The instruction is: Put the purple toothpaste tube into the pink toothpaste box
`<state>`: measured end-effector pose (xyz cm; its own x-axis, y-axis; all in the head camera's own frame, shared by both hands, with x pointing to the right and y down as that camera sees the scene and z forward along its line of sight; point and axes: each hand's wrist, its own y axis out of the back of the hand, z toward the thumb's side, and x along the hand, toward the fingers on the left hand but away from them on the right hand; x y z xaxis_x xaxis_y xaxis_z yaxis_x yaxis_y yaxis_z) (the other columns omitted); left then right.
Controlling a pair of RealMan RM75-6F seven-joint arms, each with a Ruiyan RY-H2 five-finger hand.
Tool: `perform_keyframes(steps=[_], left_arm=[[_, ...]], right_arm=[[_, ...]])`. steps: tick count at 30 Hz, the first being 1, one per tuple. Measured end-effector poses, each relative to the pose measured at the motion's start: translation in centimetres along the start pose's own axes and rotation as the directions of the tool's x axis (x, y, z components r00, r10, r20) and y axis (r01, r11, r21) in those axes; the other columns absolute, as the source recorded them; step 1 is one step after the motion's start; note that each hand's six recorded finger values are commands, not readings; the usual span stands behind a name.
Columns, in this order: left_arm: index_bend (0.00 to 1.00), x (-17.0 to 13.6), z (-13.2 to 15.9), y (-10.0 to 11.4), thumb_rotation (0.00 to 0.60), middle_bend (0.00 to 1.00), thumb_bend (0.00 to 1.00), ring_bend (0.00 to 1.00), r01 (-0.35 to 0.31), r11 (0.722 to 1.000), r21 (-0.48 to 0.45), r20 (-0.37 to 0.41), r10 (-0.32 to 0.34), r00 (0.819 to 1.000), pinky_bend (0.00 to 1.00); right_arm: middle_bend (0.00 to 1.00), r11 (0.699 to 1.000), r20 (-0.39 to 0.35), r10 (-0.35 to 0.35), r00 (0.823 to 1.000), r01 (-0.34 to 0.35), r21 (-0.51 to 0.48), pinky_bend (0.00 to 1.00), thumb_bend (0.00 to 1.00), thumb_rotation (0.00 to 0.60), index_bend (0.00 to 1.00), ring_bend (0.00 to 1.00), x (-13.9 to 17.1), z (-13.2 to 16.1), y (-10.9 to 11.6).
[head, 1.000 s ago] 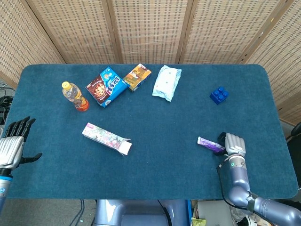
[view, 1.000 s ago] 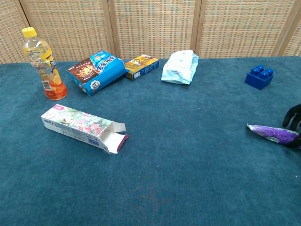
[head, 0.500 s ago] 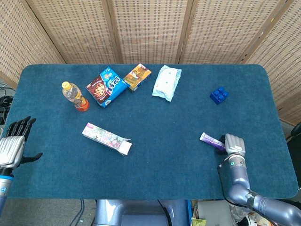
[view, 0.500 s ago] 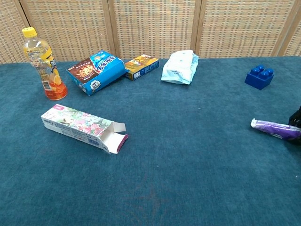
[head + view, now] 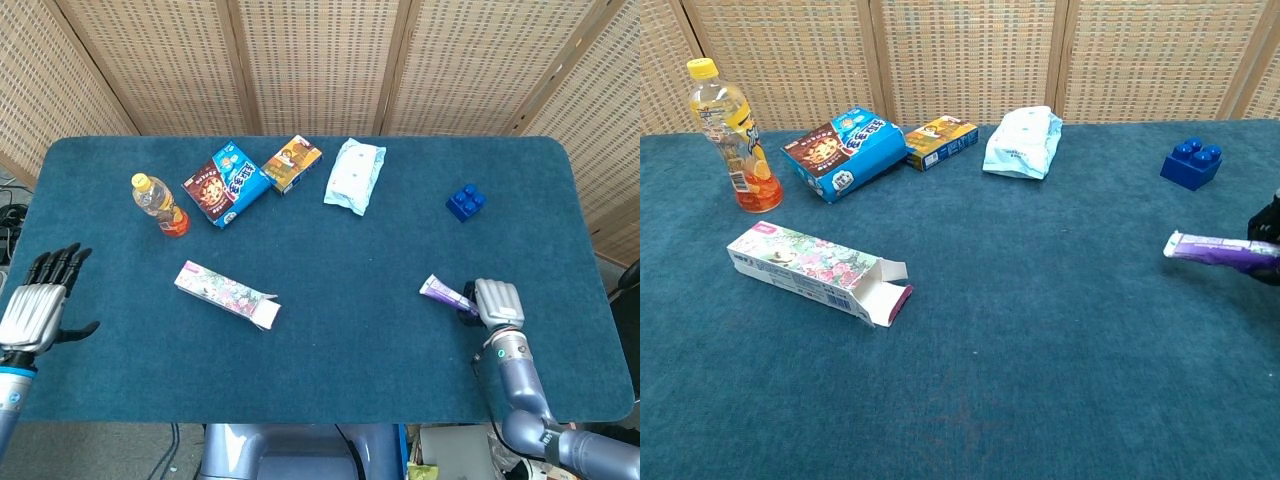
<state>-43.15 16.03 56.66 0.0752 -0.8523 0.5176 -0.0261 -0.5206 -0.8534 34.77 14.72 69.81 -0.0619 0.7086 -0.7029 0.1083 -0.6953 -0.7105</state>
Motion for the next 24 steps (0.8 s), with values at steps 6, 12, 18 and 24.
perform_keyframes(steps=[6, 12, 18, 24], left_arm=[[0.00, 1.8, 2.1, 0.3, 0.600, 0.00, 0.20, 0.00, 0.021, 0.996, 0.089, 0.149, -0.034, 0.988, 0.00], [0.00, 4.0, 3.7, -0.3, 0.600, 0.00, 0.20, 0.00, 0.054, 0.989, 0.137, 0.290, -0.093, 0.952, 0.00], [0.00, 6.9, 4.5, -1.8, 0.600, 0.00, 0.20, 0.00, 0.040, 0.964, 0.264, 0.437, -0.157, 0.886, 0.00], [0.00, 10.3, 6.6, -4.3, 0.600, 0.00, 0.20, 0.00, -0.014, 0.923, 0.385, 0.542, -0.214, 0.813, 0.00]], right_arm=[[0.64, 0.997, -0.118, -0.023, 0.993, 0.031, 0.067, 0.39, 0.58, 0.600, 0.64, 0.49, 1.3, 0.3, 2.2], [0.64, 0.987, -0.198, -0.034, 0.980, 0.063, 0.146, 0.39, 0.58, 0.600, 0.64, 0.49, 3.0, 0.5, 4.1], [0.64, 0.967, -0.241, -0.049, 0.969, 0.106, 0.230, 0.39, 0.59, 0.600, 0.64, 0.49, 4.5, 1.0, 5.3], [0.64, 0.960, -0.248, -0.061, 0.967, 0.125, 0.251, 0.39, 0.59, 0.600, 0.64, 0.49, 5.1, 1.3, 5.8]])
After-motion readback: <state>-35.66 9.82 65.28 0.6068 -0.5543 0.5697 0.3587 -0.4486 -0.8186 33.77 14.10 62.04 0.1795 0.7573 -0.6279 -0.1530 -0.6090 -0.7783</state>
